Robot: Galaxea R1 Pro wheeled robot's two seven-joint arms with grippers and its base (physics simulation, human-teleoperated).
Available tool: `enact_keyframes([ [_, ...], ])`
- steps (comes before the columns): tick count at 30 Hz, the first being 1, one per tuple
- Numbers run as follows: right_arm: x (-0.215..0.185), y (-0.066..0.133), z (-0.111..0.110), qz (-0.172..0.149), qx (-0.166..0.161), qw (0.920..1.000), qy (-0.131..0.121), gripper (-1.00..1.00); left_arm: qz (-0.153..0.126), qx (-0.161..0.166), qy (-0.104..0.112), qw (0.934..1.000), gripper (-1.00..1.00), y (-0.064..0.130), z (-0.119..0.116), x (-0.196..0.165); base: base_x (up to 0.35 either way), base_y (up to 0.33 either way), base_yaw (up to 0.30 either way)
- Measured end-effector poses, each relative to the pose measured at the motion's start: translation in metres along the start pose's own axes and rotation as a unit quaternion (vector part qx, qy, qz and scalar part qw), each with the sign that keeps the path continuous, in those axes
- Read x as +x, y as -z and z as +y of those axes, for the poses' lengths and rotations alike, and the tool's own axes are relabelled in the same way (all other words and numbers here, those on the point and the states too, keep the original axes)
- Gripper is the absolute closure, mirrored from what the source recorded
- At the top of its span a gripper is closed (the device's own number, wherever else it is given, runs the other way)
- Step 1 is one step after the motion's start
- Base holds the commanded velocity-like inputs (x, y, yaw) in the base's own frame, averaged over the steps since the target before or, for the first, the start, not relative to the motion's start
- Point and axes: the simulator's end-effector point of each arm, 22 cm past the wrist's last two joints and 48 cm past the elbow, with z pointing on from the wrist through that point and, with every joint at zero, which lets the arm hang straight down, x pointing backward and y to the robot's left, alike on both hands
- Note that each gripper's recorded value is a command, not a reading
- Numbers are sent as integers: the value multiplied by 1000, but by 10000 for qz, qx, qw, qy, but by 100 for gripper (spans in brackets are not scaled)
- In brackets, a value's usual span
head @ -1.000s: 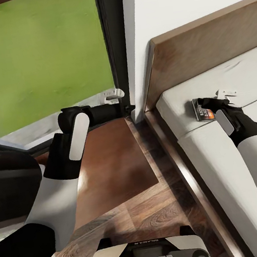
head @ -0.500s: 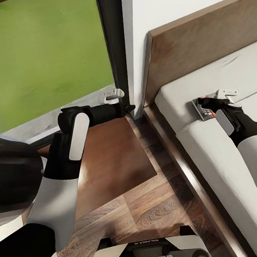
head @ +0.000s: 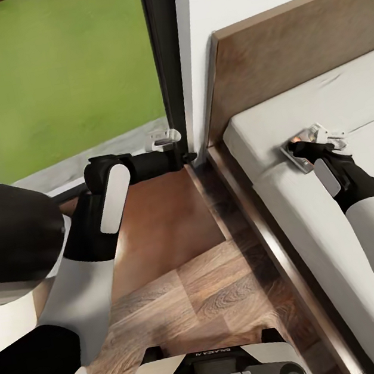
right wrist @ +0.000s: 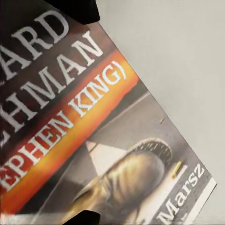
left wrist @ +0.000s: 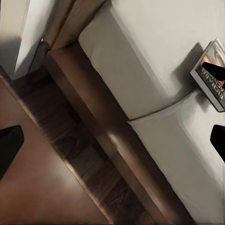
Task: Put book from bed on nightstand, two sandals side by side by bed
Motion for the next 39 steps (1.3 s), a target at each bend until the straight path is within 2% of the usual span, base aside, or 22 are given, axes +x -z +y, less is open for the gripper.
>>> enact_keyframes([
  [32, -1, 1, 0, -2, 9, 10000, 49, -100, -40, 8, -22, 10000, -100, 2, -2, -3, -16, 0, 0],
  [39, -33, 9, 14, -267, -131, 9996, 15, -100, -39, 9, -22, 10000, -100, 2, -2, -3, 0, 0, 0],
])
